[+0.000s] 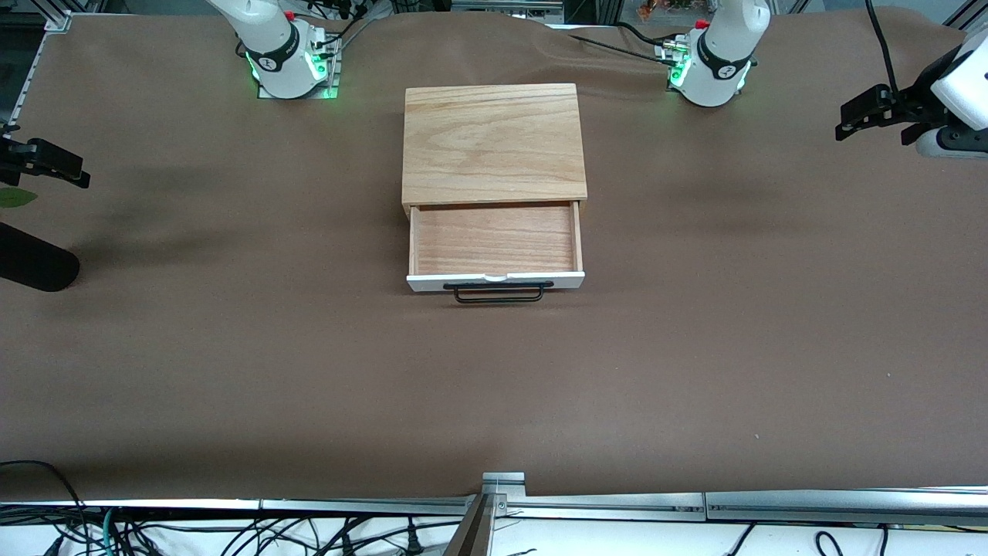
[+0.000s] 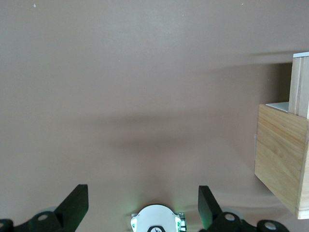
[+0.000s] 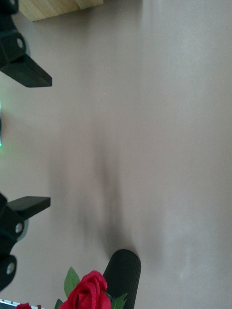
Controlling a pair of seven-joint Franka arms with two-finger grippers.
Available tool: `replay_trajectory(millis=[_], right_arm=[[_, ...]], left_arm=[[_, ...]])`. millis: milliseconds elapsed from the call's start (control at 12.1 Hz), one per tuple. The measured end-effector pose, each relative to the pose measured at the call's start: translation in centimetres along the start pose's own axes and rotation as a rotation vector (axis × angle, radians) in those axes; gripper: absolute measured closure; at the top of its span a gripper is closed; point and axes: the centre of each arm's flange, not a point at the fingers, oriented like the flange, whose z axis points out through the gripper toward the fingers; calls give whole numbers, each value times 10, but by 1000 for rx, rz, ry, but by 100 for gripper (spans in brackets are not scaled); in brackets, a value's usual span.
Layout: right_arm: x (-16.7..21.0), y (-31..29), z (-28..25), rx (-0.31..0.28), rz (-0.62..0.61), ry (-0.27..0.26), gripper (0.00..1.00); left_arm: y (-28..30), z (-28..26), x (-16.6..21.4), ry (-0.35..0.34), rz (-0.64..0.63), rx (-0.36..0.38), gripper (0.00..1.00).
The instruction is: Pull top drawer with both arms simultaneously
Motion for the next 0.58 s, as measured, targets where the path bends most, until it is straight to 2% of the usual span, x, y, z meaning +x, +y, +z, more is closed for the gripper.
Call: replay_trajectory(millis=[578], right_arm=[[0,0,0,0,-1,0,0]], left_arm=[[3,2,0,-14,-19,1,0]])
